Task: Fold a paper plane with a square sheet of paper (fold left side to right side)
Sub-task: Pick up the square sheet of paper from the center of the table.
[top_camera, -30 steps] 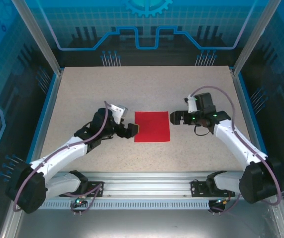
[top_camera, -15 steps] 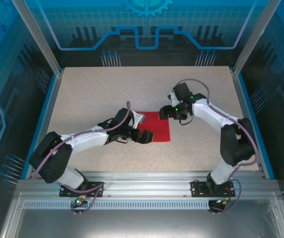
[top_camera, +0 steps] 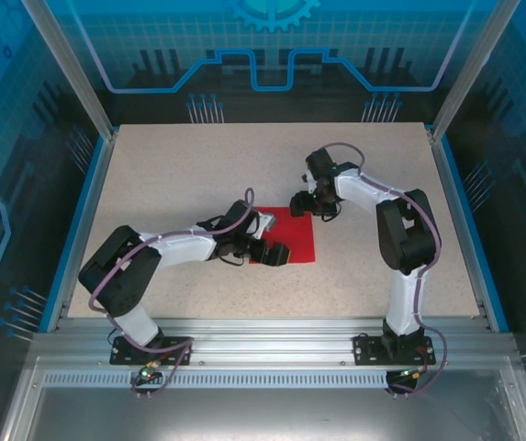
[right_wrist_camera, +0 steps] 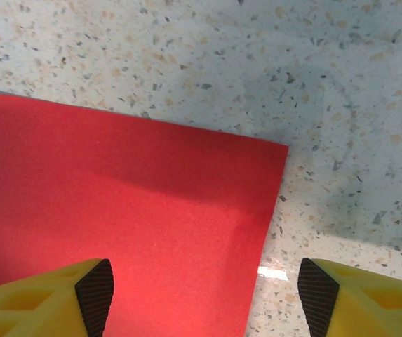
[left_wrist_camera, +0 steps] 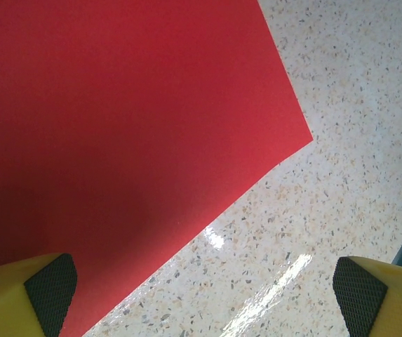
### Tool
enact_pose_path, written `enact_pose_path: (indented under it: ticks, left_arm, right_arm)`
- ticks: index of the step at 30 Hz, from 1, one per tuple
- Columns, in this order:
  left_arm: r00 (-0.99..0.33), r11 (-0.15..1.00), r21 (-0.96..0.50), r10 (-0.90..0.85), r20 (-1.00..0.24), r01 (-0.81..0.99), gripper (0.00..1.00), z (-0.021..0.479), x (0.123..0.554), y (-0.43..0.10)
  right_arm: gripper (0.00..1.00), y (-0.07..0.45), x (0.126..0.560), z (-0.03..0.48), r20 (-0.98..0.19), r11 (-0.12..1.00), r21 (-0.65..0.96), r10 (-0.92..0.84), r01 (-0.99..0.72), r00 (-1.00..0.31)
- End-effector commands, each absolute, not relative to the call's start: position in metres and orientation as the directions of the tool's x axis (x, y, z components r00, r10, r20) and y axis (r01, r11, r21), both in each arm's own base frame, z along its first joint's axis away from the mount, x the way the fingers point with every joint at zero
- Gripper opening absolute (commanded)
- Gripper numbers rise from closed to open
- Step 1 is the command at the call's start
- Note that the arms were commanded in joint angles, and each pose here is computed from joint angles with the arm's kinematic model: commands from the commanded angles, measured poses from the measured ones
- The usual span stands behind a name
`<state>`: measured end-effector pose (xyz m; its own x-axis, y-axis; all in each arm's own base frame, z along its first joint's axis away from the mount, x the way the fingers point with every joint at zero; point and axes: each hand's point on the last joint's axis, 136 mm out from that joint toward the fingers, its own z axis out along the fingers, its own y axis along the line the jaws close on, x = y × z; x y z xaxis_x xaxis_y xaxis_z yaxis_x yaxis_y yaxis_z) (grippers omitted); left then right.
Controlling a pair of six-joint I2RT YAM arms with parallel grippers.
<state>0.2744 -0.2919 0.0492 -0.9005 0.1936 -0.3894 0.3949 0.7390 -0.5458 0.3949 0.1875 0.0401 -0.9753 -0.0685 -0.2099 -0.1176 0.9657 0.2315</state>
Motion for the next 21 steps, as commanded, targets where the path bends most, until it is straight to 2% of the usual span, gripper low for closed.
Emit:
enact_pose_path:
  ticks: [1,12,21]
  left_arm:
    - [-0.91,0.737,-0.555,0.208,-0.36,0.387,0.99,0.051,0.271,-0.297]
    - [-0.918,0.756,-0.537,0.221,-0.329,0.375,0.98,0.041,0.272,-0.296]
    - [-0.92,0.763,-0.53,0.223,-0.322,0.37,0.98,0.038,0.272,-0.294]
  right_arm:
    - [0.74,0.187,0.39,0.032,-0.166,0.968,0.226,-0.069,-0.106,-0.984]
    - [0.7,0.198,0.374,0.016,-0.1,0.958,0.268,-0.079,-0.103,-0.992]
    - [0.62,0.208,0.363,0.018,-0.073,0.94,0.325,-0.088,-0.107,-0.993]
